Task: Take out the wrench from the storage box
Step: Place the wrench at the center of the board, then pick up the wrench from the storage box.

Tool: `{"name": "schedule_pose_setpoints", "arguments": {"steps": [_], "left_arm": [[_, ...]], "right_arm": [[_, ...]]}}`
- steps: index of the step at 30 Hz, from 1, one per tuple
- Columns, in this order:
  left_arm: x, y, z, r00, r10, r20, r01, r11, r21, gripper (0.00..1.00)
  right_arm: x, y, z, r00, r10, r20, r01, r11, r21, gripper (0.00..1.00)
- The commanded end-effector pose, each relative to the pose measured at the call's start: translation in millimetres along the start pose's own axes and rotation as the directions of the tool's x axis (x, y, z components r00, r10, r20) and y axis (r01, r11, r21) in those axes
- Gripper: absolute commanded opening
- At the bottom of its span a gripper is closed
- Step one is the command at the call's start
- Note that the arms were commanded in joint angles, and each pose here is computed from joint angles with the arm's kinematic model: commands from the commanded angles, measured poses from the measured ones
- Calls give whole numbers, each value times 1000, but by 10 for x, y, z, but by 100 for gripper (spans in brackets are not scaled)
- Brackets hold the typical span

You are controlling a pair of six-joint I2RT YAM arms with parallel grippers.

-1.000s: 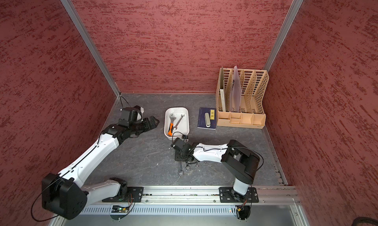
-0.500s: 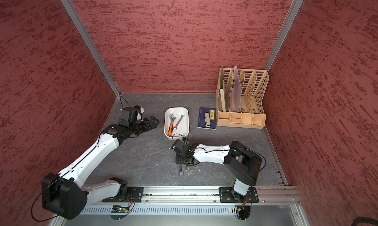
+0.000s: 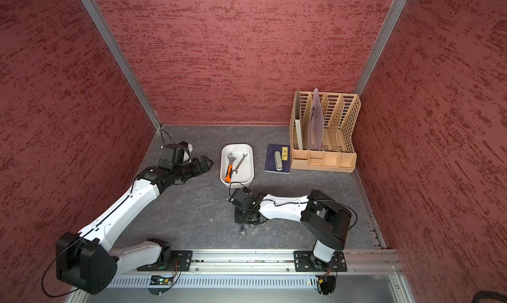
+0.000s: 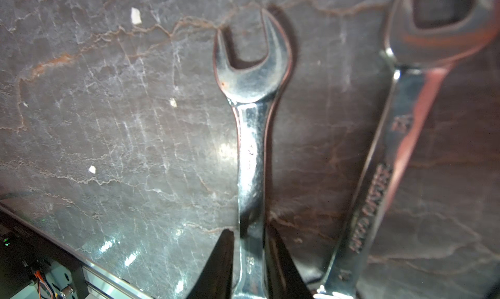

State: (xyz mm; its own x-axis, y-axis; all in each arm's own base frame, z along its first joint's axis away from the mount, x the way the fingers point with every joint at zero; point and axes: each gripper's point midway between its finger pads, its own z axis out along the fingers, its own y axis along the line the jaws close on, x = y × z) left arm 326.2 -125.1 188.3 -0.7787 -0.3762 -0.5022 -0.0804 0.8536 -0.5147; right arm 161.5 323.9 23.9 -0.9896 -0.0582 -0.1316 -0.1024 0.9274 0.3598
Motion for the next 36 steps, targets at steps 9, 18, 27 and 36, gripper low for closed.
{"name": "schedule_pose_setpoints", "arguments": {"steps": [9, 18, 27, 36], "left_arm": [[-107, -102, -97, 999, 15, 36, -16, 1000, 22, 100], [-131, -81, -121, 999, 26, 48, -26, 1000, 7, 100], [-140, 20, -127, 998, 13, 56, -13, 1000, -9, 100], [-134, 80, -90, 999, 4, 46, -3, 1000, -24, 100]], "right_arm": [[-637, 224, -976, 956, -152, 251, 125, 985, 121, 29], [-1719, 644, -908, 918, -269, 290, 256, 963, 83, 29], [-2329, 720, -220, 935, -275, 223, 258, 961, 103, 38], [-2616, 607, 131, 931, -279, 234, 232, 950, 209, 38]]}}
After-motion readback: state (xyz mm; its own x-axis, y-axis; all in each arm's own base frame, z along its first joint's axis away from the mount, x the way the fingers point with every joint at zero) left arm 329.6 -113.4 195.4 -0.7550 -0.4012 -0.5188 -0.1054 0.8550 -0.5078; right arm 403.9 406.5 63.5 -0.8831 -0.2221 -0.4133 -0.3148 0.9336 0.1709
